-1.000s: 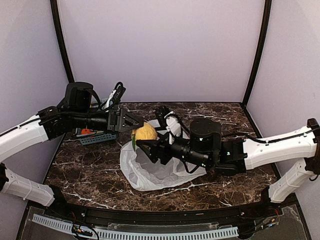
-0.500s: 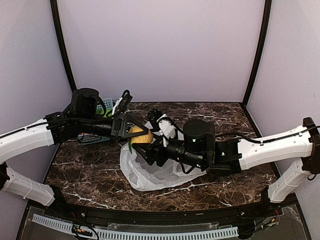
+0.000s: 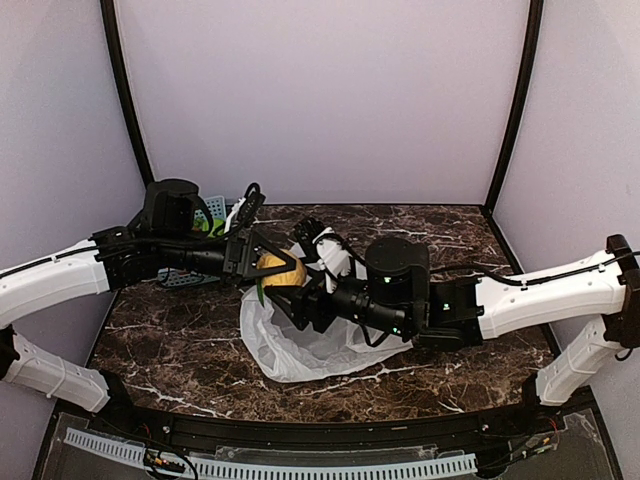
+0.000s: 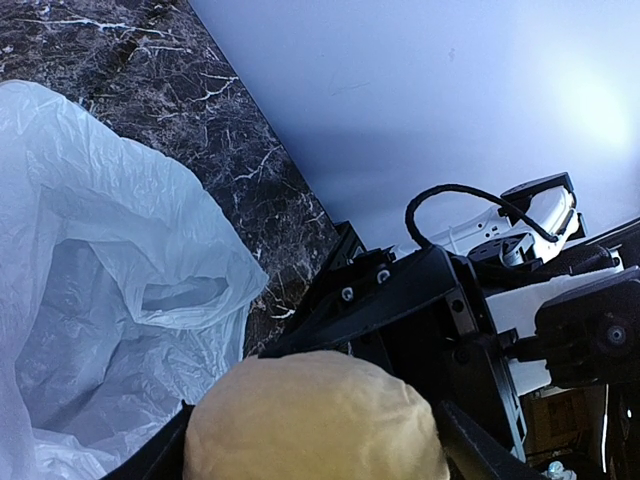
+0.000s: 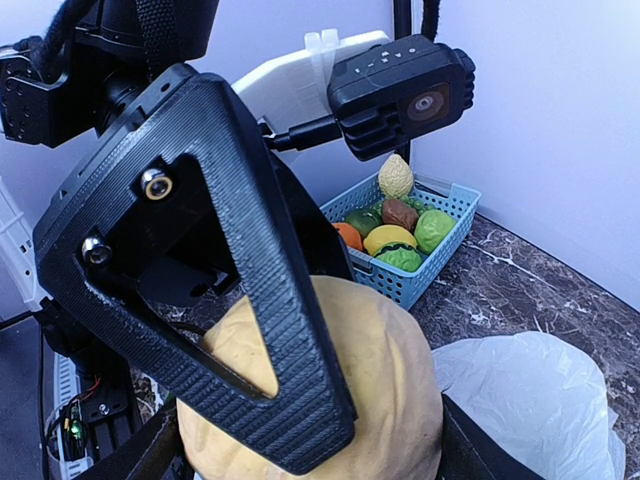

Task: Untie the knot of the plastic bag and take out the fruit
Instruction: Pass from the right arm to the left

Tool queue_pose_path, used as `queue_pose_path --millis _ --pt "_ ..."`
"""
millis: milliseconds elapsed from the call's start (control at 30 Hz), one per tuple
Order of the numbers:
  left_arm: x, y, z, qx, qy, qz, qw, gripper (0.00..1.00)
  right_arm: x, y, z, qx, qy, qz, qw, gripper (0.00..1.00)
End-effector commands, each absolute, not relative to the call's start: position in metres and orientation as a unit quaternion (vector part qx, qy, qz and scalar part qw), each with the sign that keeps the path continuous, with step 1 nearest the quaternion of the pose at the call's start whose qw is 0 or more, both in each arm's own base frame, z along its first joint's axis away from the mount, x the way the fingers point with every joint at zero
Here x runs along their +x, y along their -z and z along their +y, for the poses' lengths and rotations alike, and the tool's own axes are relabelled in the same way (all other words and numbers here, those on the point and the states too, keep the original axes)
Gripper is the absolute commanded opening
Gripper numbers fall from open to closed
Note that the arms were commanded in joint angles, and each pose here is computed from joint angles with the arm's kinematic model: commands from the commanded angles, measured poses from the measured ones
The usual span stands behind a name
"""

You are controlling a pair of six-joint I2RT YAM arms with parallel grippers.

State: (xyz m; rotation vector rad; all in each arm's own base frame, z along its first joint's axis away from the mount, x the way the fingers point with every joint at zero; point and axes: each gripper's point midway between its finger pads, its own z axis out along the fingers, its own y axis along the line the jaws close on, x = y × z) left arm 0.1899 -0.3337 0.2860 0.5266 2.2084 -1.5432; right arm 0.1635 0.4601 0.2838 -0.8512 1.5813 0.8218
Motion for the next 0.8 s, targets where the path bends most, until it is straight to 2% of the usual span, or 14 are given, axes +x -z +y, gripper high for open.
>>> queue_pose_path --millis 0,100,167,333,433,500,767 --pt "0.182 -0.289 -0.335 0.196 0.563 0.780 0.191 0.56 0.161 -0.295 0.467 -0.354 -0.360 0.660 0.556 0.50" --pt "0.182 -0.289 -0.335 0.194 0.566 0.778 0.192 0.45 0.161 -0.294 0.466 -0.352 -0.358 0.662 0.556 0.54" --pt "0.181 -0.290 -0.335 0.195 0.569 0.776 0.192 0.38 0.162 -0.294 0.466 -0.350 -0.357 0.665 0.555 0.63" --pt "0.182 -0.289 -0.335 0.194 0.568 0.775 0.194 0.35 0.163 -0.293 0.463 -0.346 -0.356 0.668 0.555 0.86" --pt "0.183 -0.288 -0.334 0.191 0.565 0.777 0.200 0.33 0.163 -0.293 0.463 -0.345 -0.356 0.669 0.554 0.95" --pt "0.185 -0.288 -0.332 0.189 0.561 0.779 0.207 0.33 0.162 -0.293 0.462 -0.345 -0.356 0.668 0.554 0.98" --pt "0.201 -0.285 -0.317 0.186 0.500 0.805 0.259 0.31 0.160 -0.300 0.446 -0.329 -0.362 0.669 0.559 0.99"
